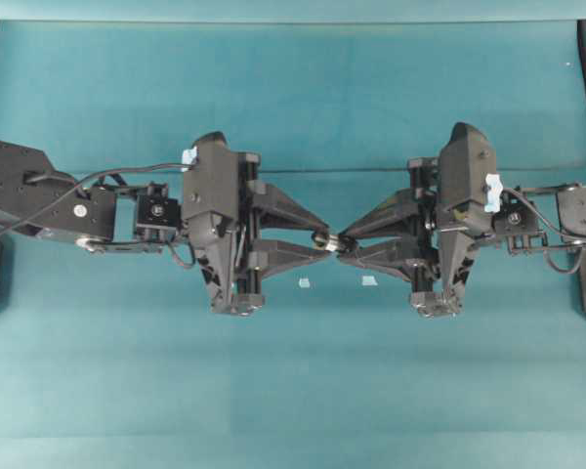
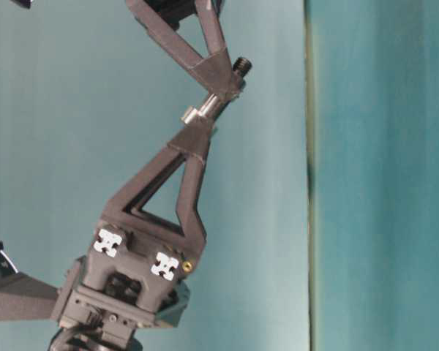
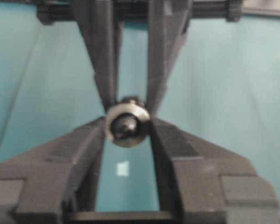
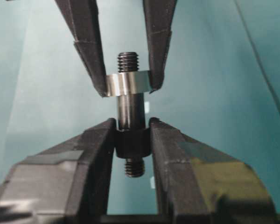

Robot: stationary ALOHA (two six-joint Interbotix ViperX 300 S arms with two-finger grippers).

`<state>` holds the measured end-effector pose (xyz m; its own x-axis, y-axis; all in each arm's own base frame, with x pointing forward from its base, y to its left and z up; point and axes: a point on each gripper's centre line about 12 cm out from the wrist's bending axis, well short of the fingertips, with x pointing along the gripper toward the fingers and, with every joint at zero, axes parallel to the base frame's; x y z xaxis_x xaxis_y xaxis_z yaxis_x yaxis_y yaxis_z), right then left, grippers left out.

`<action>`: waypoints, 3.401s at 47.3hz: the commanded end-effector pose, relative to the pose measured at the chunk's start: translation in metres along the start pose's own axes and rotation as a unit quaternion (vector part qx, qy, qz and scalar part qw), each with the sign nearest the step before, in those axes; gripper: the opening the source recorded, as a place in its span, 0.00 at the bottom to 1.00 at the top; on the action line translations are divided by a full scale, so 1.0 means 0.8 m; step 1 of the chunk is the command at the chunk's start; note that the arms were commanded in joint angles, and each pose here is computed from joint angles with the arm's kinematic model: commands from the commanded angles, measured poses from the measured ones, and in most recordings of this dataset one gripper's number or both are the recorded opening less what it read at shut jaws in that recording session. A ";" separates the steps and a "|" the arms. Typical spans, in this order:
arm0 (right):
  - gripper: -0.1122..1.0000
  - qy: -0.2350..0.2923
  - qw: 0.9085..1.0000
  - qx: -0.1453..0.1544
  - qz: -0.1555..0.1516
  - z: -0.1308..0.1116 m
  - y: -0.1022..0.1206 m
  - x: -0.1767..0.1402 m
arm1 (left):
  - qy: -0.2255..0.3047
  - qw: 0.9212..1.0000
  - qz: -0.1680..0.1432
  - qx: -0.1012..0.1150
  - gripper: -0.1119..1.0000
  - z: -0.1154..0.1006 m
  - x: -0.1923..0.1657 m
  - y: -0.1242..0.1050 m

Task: Insert the washer onto the shaft with both hands.
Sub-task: 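Push the washer with the left gripper onto the shaft's upper thread, then press the washer down the shaft against the hex shoulder, then open the left gripper and pull it back from the washer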

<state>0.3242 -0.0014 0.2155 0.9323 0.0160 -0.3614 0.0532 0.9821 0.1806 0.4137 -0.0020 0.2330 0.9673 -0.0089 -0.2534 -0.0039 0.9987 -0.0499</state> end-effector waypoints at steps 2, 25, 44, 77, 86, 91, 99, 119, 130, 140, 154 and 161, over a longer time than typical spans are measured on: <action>0.10 -0.022 1.000 0.005 0.003 0.016 0.002 -0.003 | -0.004 1.000 -0.006 0.002 0.41 0.004 0.004 -0.006; 0.10 -0.012 1.000 0.007 0.002 0.010 0.002 0.002 | 0.044 0.999 -0.008 0.003 0.41 -0.013 0.006 -0.011; 0.10 0.006 1.000 0.006 0.003 0.000 0.003 0.013 | 0.029 1.000 -0.004 0.001 0.41 0.002 0.010 -0.006; 0.10 -0.009 1.000 0.007 0.006 0.004 0.003 0.018 | 0.022 1.000 0.001 -0.007 0.41 0.013 0.013 -0.001; 0.10 -0.009 1.000 0.007 0.005 0.003 0.002 0.018 | 0.021 1.000 0.001 -0.007 0.48 0.013 0.012 -0.001; 0.10 -0.008 1.000 0.007 0.005 0.002 0.002 0.018 | 0.021 1.000 0.001 -0.006 0.75 0.014 0.011 -0.001; 0.10 -0.007 1.000 0.008 0.005 0.002 0.002 0.017 | 0.024 1.000 0.001 -0.006 0.88 0.013 0.011 -0.001; 0.10 -0.030 0.999 0.010 0.012 0.006 0.004 0.015 | 0.021 1.000 0.000 -0.005 0.85 0.015 -0.009 -0.003; 0.10 -0.075 0.997 0.010 0.027 0.012 0.007 0.003 | 0.020 1.000 -0.006 -0.004 0.85 0.010 -0.039 -0.009; 0.10 -0.112 0.993 0.011 0.039 0.016 0.008 -0.010 | 0.020 1.000 -0.007 -0.004 0.84 0.006 -0.055 -0.009; 0.10 -0.137 0.989 0.007 0.049 0.013 0.010 -0.017 | 0.043 0.999 -0.005 -0.004 0.84 0.000 -0.055 -0.008; 0.10 -0.129 0.990 0.001 0.049 0.005 0.010 -0.015 | 0.047 0.999 -0.006 -0.004 0.84 -0.001 -0.056 -0.009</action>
<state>0.3133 0.0039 0.2214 0.9914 0.0560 -0.1181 -0.0307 0.9780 0.2061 0.3698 -0.0077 0.2335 0.9294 -0.0214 -0.3685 -0.0013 0.9981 -0.0611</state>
